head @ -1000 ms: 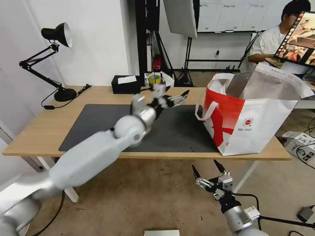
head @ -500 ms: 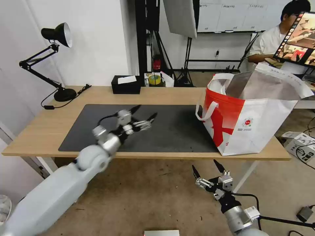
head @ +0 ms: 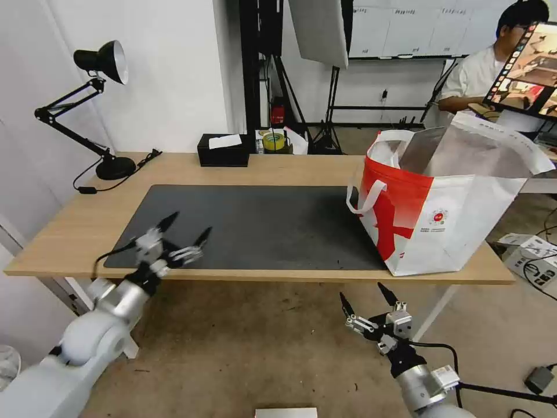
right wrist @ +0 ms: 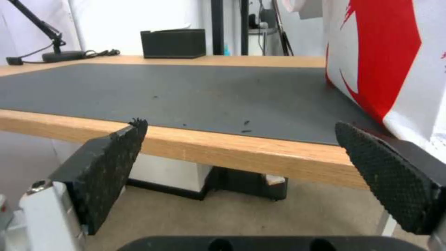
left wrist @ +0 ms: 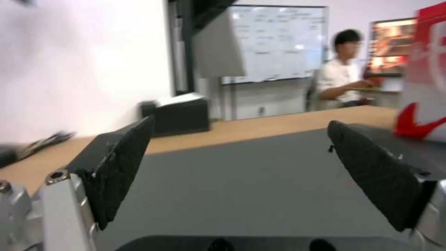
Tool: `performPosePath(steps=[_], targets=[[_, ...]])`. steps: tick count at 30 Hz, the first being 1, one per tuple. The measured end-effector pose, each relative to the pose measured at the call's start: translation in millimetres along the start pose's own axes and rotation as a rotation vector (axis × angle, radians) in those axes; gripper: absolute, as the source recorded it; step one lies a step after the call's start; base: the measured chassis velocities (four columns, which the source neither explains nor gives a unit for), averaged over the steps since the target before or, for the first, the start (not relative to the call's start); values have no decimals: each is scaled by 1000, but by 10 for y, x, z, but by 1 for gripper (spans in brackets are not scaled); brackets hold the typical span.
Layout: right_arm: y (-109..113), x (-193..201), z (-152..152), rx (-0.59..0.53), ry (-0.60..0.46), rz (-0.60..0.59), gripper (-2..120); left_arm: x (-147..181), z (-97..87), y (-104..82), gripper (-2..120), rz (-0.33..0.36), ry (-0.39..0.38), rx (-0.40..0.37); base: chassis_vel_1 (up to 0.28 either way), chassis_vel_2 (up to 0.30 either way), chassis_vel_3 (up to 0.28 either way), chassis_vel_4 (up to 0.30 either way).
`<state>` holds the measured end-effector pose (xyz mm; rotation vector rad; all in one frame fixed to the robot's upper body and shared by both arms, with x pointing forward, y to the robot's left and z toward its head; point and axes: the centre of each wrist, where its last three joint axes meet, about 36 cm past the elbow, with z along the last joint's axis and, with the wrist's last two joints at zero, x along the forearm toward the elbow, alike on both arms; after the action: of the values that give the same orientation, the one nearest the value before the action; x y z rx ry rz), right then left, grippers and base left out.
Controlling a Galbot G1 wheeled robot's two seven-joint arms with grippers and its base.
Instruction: Pick up the trash from the table and place it into the takeout bag.
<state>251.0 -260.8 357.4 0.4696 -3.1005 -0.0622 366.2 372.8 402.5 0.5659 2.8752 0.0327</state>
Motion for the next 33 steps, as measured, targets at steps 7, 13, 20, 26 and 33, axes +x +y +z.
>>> performPosePath(steps=[7,13,20,26,33], targets=[[0,0,0,0,0,0,100,668,237,-85,100,-205,41,-7,0,0,0,0],[0,0,0,0,0,0,100,985,313,-172,100,-308,97,7,0,0,0,0],[0,0,0,0,0,0,100,1102,435,-343,100,-349,134,50,0,0,0,0],[0,0,0,0,0,0,100,1092,450,-373,100,-346,148,61,0,0,0,0],[0,0,0,0,0,0,100,1082,448,-373,100,-344,147,61,0,0,0,0]])
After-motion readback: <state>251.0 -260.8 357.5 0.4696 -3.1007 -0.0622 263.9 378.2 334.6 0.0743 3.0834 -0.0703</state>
